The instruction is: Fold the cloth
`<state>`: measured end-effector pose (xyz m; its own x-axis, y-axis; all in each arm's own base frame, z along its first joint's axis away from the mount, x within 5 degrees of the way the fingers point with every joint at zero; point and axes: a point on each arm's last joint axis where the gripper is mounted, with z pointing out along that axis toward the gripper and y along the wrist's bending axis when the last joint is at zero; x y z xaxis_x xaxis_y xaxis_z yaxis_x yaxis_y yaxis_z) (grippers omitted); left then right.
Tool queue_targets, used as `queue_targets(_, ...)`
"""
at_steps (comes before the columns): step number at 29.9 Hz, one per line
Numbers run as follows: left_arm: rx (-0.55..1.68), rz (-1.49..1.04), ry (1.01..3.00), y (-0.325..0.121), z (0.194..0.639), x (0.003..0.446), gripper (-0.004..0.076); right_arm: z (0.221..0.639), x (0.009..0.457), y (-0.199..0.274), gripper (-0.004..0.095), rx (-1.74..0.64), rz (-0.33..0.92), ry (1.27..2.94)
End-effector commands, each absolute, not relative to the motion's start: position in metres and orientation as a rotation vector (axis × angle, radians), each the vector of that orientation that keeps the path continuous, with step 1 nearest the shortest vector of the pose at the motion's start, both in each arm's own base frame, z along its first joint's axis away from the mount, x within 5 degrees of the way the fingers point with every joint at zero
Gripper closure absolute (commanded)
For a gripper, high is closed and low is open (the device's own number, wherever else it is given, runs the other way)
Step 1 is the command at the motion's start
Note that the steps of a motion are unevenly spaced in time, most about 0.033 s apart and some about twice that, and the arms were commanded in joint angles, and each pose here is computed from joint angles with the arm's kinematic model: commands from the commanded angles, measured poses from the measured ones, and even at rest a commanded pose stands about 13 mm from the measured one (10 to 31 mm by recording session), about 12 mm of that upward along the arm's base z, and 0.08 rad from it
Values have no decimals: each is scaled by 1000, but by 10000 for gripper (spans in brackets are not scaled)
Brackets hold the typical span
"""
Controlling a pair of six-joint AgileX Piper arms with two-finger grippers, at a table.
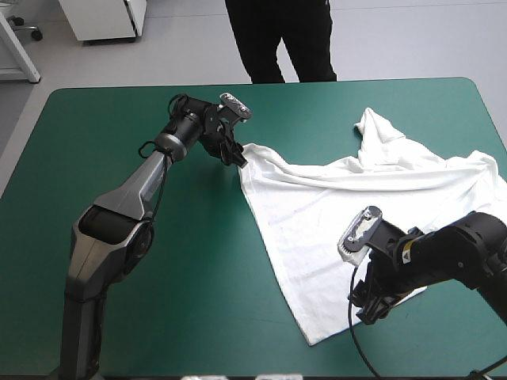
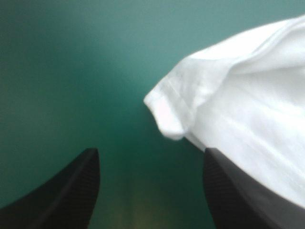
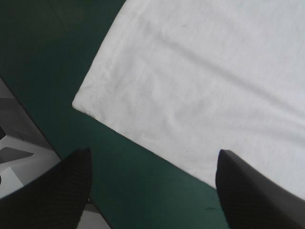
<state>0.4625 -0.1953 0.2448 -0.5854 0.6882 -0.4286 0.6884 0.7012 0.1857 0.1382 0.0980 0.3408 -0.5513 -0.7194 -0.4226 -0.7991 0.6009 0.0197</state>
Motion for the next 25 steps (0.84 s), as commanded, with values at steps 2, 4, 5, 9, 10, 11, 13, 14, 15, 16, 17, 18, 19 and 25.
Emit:
queue_targets(2, 1004, -67, 2274, -201, 289, 466, 266, 347, 135, 99, 265, -1223, 320, 2425)
queue_targets(4, 1016, -97, 2276, -205, 282, 470, 266, 347, 135, 99, 272, -1219, 320, 2419)
queue_targets(5, 1018, -113, 2284, -207, 278, 471, 266, 347, 135, 99, 275, -1224, 316, 2415)
queue_targets(9, 1052, -124, 2337, -209, 256, 475, 266, 347, 134, 99, 275, -1253, 318, 2407)
queue_targets(10, 1060, -130, 2350, -210, 252, 474, 267, 347, 134, 99, 275, -1267, 315, 2399)
queue_targets(11, 1062, -147, 2362, -211, 248, 475, 267, 347, 134, 99, 275, -1292, 309, 2384)
queue_targets(13, 1067, -160, 2380, -212, 243, 475, 284, 347, 134, 99, 276, -1359, 291, 2341)
queue_targets(14, 1072, -164, 2392, -212, 240, 475, 309, 347, 134, 99, 275, -1396, 282, 2316)
queue_targets(15, 1074, -178, 2400, -212, 240, 474, 344, 347, 135, 99, 275, -1416, 275, 2298)
queue_targets(16, 1072, -192, 2405, -213, 238, 473, 386, 347, 135, 100, 276, -1425, 278, 2285)
queue_targets(17, 1069, -208, 2407, -214, 238, 473, 425, 347, 135, 100, 276, -1429, 285, 2281)
queue_targets(18, 1067, -224, 2403, -215, 239, 473, 479, 348, 134, 101, 276, -1432, 296, 2276)
queue_targets(19, 1064, -227, 2400, -215, 239, 473, 535, 348, 134, 102, 276, -1435, 310, 2273)
queue_targets(25, 1060, -233, 2396, -216, 239, 473, 733, 345, 128, 116, 278, -1556, 344, 2200)
